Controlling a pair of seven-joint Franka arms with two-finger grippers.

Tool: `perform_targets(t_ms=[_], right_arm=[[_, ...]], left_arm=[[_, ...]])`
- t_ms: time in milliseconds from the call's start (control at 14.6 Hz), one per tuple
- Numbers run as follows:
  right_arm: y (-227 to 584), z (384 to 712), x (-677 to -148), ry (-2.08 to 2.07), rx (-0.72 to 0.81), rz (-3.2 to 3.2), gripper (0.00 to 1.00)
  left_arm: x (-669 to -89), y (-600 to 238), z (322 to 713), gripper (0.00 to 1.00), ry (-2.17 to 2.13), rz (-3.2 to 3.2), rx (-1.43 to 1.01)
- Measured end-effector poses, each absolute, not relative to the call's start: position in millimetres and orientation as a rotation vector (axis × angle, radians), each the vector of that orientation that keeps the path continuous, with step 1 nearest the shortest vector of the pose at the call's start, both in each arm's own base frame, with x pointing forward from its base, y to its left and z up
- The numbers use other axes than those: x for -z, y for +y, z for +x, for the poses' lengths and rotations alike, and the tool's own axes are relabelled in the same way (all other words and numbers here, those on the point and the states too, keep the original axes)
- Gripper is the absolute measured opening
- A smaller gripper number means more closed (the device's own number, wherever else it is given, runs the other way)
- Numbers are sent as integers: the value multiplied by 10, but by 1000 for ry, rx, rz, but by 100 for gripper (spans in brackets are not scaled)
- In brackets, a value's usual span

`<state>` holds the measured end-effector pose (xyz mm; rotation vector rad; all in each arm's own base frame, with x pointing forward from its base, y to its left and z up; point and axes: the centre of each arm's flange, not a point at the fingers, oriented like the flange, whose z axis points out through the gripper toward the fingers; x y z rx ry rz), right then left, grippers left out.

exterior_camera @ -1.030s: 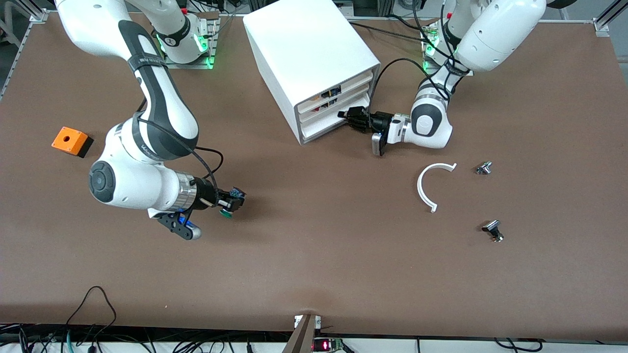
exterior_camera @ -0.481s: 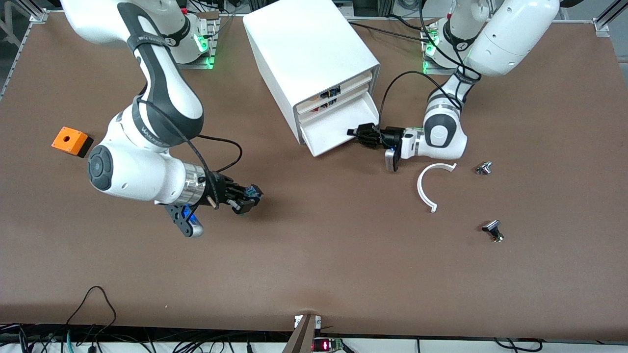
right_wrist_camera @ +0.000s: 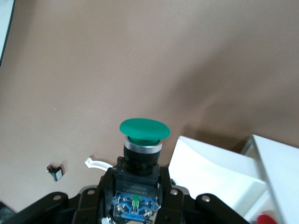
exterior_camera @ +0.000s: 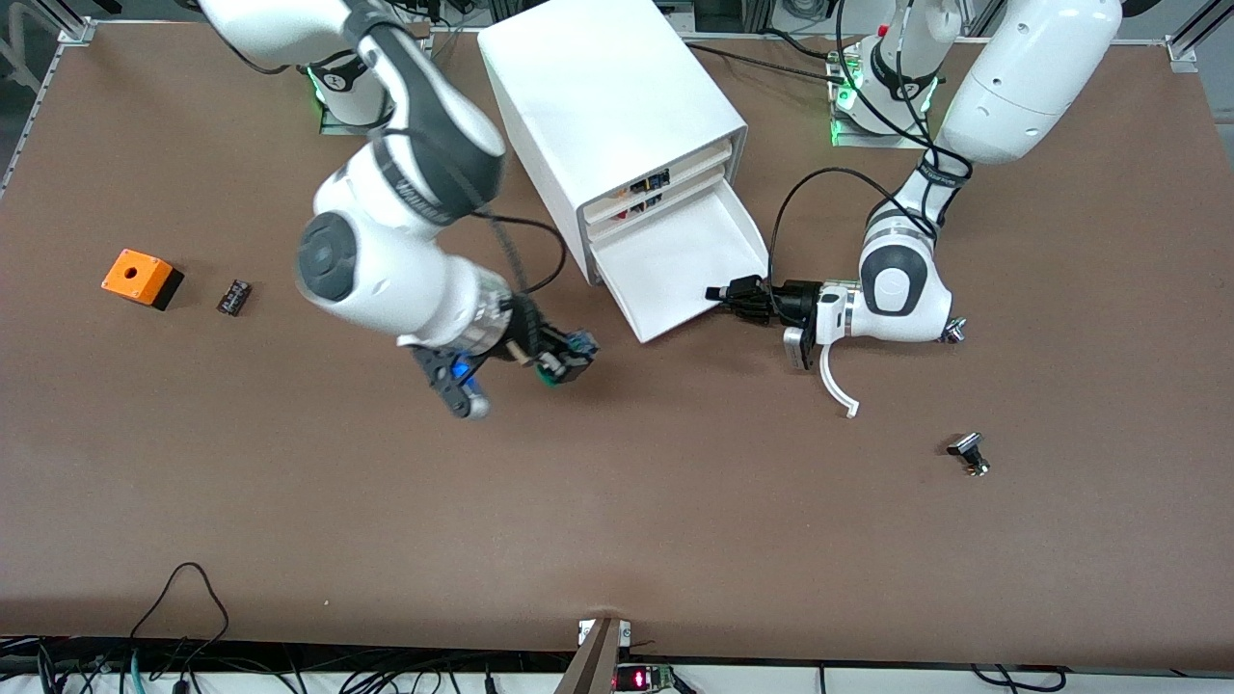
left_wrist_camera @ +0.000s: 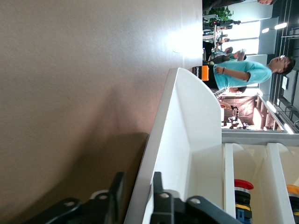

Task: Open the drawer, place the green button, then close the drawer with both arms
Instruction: 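Carry the green button over the open drawer with the right gripper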

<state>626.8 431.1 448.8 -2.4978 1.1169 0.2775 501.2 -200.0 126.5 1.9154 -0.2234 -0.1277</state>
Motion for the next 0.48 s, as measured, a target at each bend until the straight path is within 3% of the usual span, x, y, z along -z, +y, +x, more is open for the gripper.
perform_targets(t_ms=[206,412,481], right_arm=[[4965,5877,-4345,1169,-171,-2524,42],[5434,5553,-3973,1221,-99,-2546,42],[5548,5450,-3842,1231,-80,-2554,42]], left_arm=[[-1384,-1895,5144,64,-292,1966,140],[-1865,-1785,5359,96,-287,2102,239],[-2089,-1771,5427,100,-266,2167,278]])
